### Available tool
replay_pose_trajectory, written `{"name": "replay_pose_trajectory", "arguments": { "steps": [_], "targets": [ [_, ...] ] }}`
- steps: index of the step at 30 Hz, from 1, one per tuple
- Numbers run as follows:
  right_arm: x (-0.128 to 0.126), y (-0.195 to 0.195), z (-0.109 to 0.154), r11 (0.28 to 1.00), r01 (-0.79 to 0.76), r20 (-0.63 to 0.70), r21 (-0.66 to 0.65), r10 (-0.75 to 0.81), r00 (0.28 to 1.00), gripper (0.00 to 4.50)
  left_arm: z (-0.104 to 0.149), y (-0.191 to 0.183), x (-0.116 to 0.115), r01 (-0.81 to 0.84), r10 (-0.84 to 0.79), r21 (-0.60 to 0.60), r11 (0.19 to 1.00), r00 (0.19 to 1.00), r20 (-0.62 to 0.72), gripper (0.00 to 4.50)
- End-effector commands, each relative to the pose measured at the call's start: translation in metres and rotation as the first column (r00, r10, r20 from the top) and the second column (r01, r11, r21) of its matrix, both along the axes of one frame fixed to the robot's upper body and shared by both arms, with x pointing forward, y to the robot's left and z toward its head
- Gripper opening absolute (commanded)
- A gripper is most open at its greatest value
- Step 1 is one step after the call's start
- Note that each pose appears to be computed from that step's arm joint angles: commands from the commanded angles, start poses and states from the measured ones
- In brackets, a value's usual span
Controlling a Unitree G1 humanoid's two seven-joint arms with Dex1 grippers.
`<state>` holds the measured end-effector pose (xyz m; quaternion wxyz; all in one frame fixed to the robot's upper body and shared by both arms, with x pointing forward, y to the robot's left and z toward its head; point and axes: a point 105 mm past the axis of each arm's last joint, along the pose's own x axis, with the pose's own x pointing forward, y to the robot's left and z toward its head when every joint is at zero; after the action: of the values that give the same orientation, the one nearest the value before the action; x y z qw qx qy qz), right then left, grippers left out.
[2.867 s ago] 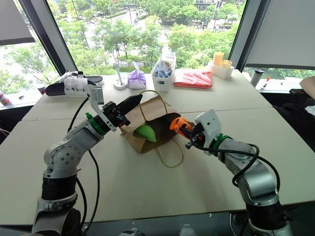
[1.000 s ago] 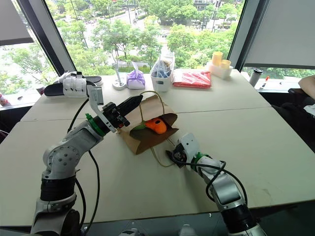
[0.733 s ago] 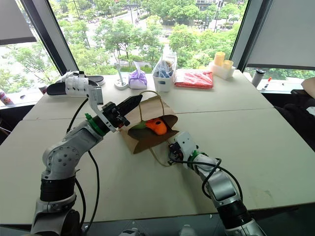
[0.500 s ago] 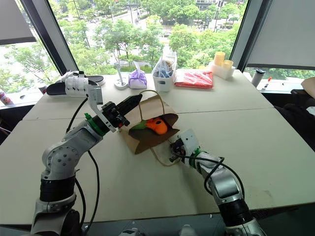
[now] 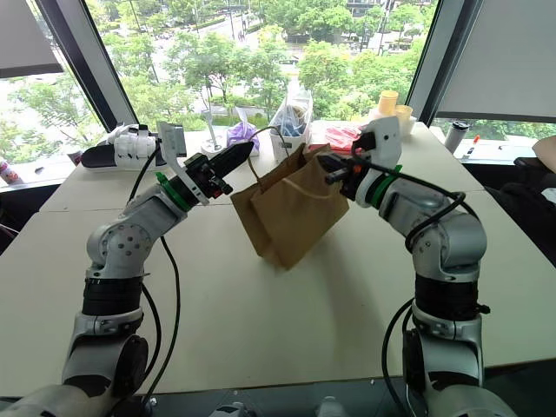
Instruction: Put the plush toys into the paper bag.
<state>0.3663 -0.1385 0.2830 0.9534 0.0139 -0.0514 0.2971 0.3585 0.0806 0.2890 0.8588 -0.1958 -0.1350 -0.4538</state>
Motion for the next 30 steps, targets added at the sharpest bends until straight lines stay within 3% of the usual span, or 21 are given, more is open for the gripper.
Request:
{"name": "replay_pose_trajectory", "arguments": {
  "steps": [1,11,13,16,21,23,27,30],
  "targets": [
    [0.005,-0.006,-0.01,0.998,0.033,-0.013,-0.047,-0.034,0.999,0.05,0.001,-0.007,-0.002,0.016,-0.017,0.027,0.999,1.0,0.024,0.0],
    [0.002,-0.012,-0.029,0.995,0.037,-0.051,-0.098,-0.042,0.998,0.05,-0.021,-0.015,-0.008,0.048,-0.047,0.071,0.996,0.999,-0.021,0.0],
    [-0.001,-0.015,-0.024,0.994,0.033,-0.038,-0.103,-0.037,0.999,0.0,-0.023,-0.016,-0.009,0.055,-0.053,0.07,0.996,0.998,-0.036,0.55],
    [-0.007,-0.017,-0.012,0.994,0.018,-0.007,-0.109,-0.019,1.0,0.97,-0.023,-0.017,-0.012,0.074,-0.071,0.065,0.995,0.996,-0.048,1.84],
    [-0.02,-0.016,0.008,0.993,-0.024,0.053,-0.117,0.03,0.998,3.47,-0.025,-0.011,-0.022,0.111,-0.106,0.092,0.99,0.993,-0.054,4.37],
    [-0.025,-0.019,0.02,0.993,-0.021,0.089,-0.115,0.032,0.996,4.49,-0.03,-0.004,-0.029,0.125,-0.118,0.123,0.984,0.991,-0.063,4.5],
    [-0.036,-0.038,0.05,0.996,0.016,0.168,-0.084,-0.002,0.986,4.49,-0.047,0.02,-0.04,0.104,-0.086,0.215,0.971,0.992,-0.094,4.5],
    [-0.032,-0.068,0.059,0.989,0.147,0.177,-0.017,-0.141,0.974,4.49,-0.063,0.034,-0.044,0.08,-0.048,0.263,0.961,0.991,-0.124,4.5]
  ]
}}
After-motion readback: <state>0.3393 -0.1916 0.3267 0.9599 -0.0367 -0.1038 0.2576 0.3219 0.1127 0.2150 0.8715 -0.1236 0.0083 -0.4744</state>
